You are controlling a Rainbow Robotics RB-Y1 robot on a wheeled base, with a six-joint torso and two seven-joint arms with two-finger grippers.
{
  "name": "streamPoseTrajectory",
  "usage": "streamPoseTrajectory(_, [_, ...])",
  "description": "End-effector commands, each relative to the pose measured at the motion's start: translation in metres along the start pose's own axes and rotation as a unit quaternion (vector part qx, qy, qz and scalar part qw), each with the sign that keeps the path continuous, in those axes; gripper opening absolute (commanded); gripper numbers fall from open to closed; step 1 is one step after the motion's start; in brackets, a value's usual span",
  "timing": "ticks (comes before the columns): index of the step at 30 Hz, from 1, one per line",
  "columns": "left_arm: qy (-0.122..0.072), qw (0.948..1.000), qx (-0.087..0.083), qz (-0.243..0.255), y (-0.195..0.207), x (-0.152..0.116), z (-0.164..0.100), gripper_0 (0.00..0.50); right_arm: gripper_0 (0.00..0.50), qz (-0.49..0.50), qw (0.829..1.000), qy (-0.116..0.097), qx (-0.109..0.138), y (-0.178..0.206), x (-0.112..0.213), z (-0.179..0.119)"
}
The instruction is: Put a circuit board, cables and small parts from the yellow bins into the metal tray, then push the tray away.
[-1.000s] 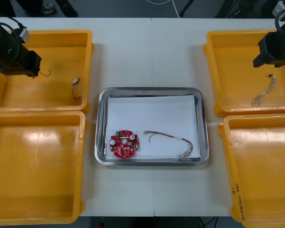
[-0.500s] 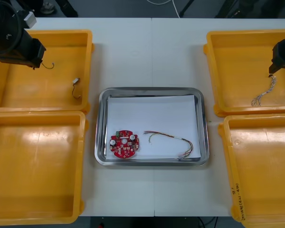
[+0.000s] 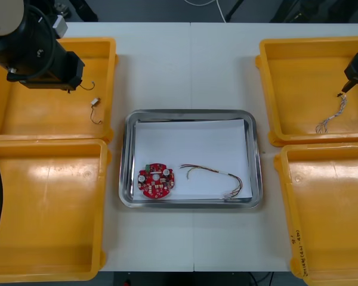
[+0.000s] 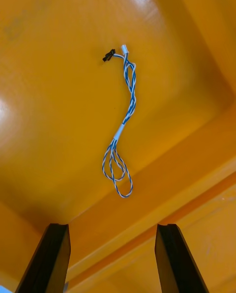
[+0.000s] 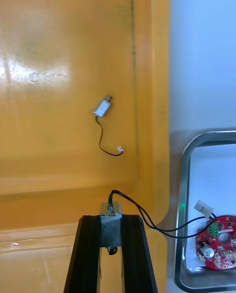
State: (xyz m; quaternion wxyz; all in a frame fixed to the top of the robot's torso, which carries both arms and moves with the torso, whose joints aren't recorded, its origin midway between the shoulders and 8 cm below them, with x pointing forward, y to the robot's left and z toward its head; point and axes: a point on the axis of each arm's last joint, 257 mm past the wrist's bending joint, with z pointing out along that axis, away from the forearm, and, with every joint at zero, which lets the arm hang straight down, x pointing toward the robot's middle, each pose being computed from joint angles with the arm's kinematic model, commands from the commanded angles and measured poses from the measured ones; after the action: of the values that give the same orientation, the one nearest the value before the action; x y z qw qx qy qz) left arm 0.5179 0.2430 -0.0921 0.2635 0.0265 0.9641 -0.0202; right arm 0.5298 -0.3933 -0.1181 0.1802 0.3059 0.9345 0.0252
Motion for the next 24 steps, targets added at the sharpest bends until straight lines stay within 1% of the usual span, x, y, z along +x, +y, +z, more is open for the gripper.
streamPoseTrajectory(1, [-0.008, 0.9988, 0.001, -0.049, -0.033, 0.012, 0.005, 0.0, 0.5, 0.038, 0.998, -0.031, -0.04, 0.03, -0.025, -0.017])
streamPoseTrajectory(6, [-0.008, 0.9987, 0.003, -0.051, -0.06, 0.021, 0.011, 0.0, 0.5, 0.054, 0.997, -0.038, -0.051, 0.032, -0.037, -0.005])
streamPoseTrajectory(9, [-0.007, 0.9986, 0.006, -0.053, -0.079, 0.028, 0.014, 0.0, 0.5, 0.06, 0.996, -0.047, -0.056, 0.032, -0.045, 0.003])
streamPoseTrajectory(14, [-0.002, 0.9995, 0.009, -0.031, -0.102, 0.039, 0.021, 0.001, 0.5, 0.072, 0.994, -0.058, -0.064, 0.028, -0.056, 0.017])
streamPoseTrajectory(16, [-0.004, 0.9993, 0.011, -0.035, -0.11, 0.042, 0.024, 0.001, 0.5, 0.077, 0.993, -0.062, -0.067, 0.027, -0.06, 0.022])
streamPoseTrajectory(18, [-0.011, 0.9991, 0.018, -0.036, -0.125, 0.043, 0.03, 0.0, 0.5, 0.081, 0.992, -0.065, -0.071, 0.026, -0.063, 0.029])
streamPoseTrajectory(21, [-0.012, 0.9993, 0.021, -0.027, -0.136, 0.049, 0.037, 0.0, 0.5, 0.087, 0.991, -0.067, -0.073, 0.024, -0.065, 0.037])
streamPoseTrajectory(24, [-0.013, 0.9995, 0.026, -0.014, -0.147, 0.054, 0.042, 0.0, 0.5, 0.093, 0.991, -0.06, -0.074, 0.021, -0.063, 0.048])
